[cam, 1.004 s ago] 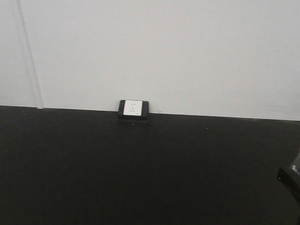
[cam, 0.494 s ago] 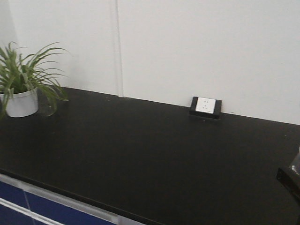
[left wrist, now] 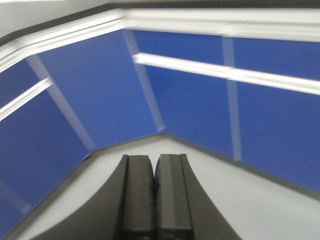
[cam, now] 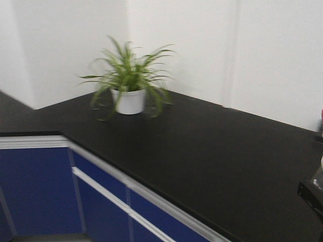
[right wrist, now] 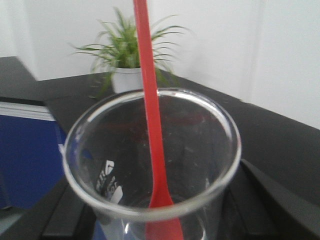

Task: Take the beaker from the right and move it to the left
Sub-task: 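Hold the beaker in the right gripper while the base drives away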

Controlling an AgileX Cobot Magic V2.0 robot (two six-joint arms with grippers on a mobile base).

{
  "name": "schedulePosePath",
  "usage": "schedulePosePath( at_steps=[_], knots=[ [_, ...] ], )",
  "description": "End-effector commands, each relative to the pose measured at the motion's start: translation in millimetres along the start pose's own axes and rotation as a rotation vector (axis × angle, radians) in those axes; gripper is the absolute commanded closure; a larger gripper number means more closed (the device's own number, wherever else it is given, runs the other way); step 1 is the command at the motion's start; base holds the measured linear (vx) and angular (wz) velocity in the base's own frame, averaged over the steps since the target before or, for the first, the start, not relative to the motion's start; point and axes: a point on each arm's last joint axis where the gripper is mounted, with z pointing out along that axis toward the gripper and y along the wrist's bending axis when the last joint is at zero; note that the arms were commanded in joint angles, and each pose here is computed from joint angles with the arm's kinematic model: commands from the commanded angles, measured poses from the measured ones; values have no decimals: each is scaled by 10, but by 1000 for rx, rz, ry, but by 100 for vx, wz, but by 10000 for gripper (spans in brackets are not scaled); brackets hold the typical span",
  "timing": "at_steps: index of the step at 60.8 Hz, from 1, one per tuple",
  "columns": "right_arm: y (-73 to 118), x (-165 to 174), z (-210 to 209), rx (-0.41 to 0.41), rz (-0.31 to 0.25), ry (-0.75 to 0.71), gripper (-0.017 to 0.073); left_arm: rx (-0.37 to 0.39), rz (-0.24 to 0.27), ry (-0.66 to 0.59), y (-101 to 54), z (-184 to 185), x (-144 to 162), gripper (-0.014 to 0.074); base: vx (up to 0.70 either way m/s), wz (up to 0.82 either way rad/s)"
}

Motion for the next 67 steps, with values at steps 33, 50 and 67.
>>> schedulePosePath(
  at_steps=[33, 50, 67],
  knots=[
    [13, -127, -36, -10, 2, -48, 562, -8, 1, -64, -3, 17, -15, 600, 6, 88],
    [13, -127, -36, -10, 2, -48, 562, -8, 1, -64, -3, 17, -15, 600, 12, 94],
    [13, -127, -36, -10, 2, -48, 562, -8, 1, -64, -3, 17, -15, 600, 17, 75]
  ],
)
